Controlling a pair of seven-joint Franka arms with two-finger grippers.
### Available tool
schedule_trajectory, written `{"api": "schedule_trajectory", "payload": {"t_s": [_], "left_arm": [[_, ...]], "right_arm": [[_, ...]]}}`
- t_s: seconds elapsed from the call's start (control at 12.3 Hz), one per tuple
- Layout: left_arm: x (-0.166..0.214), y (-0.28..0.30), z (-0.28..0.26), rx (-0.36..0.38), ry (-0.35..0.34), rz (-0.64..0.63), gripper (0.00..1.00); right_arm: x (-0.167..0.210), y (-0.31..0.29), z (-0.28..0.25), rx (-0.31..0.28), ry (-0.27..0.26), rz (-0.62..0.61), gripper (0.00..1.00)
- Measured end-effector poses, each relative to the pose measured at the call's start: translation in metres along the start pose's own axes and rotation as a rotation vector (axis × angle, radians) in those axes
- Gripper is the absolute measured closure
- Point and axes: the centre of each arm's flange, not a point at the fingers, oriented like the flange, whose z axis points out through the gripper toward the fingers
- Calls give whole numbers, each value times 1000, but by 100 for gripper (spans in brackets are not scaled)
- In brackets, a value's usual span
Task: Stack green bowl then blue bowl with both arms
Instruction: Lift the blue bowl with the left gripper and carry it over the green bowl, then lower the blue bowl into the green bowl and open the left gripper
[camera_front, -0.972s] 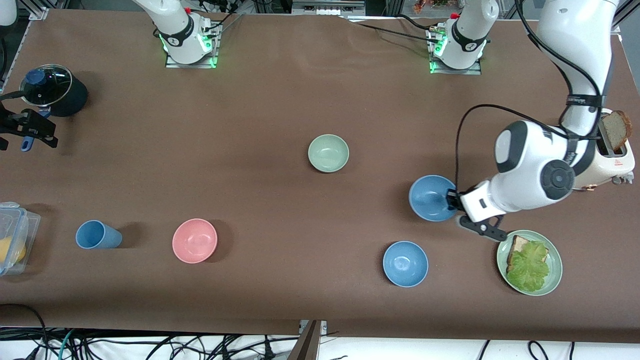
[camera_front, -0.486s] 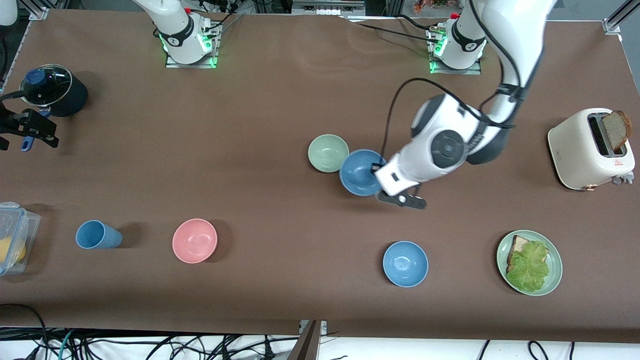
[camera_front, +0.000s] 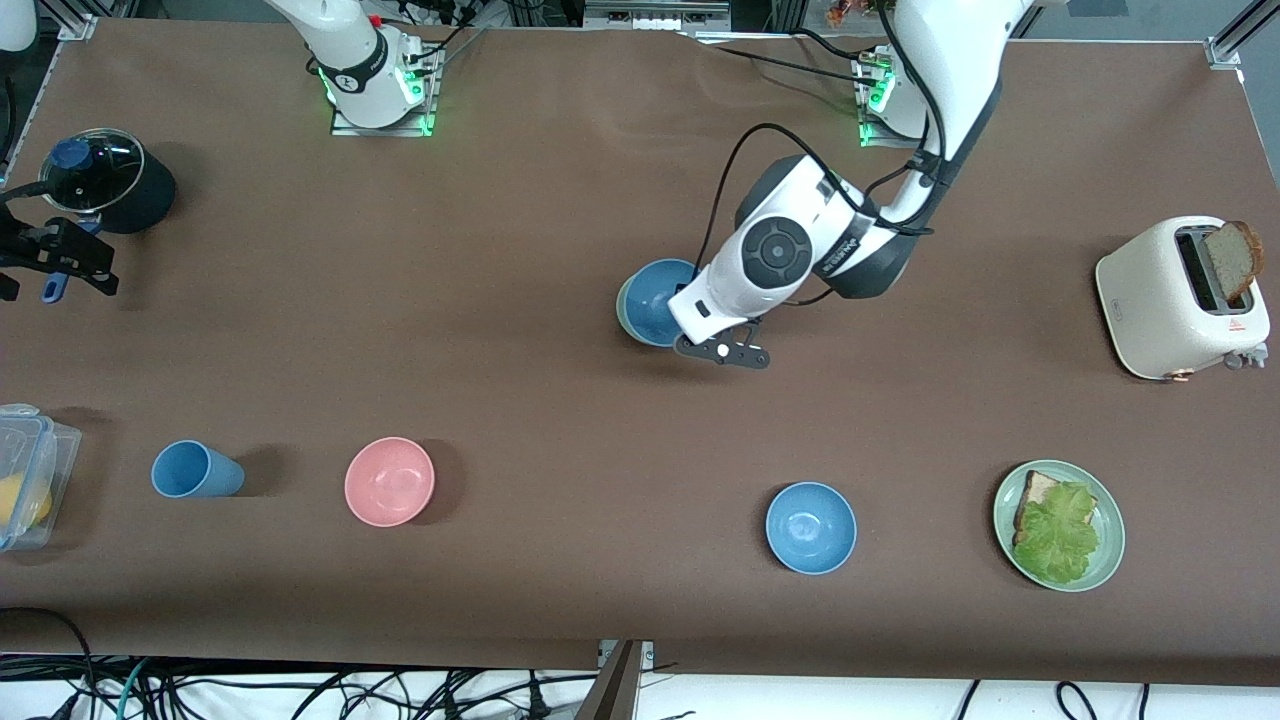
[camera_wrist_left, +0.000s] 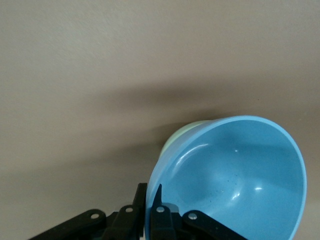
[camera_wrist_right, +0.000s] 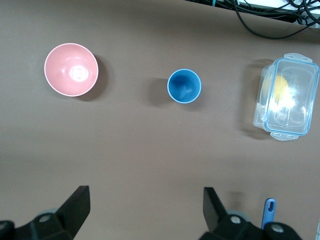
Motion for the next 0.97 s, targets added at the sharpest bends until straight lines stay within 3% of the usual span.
{"api": "schedule_trajectory", "payload": {"t_s": [0.4,0.97], "left_arm": [[-14,14,42,4,-1,-13,95],[-7,13,58,-6,21,-26,94]], "right_arm": [[0,0,0,0,-1,0,0],[0,0,0,0,-1,0,0]]}}
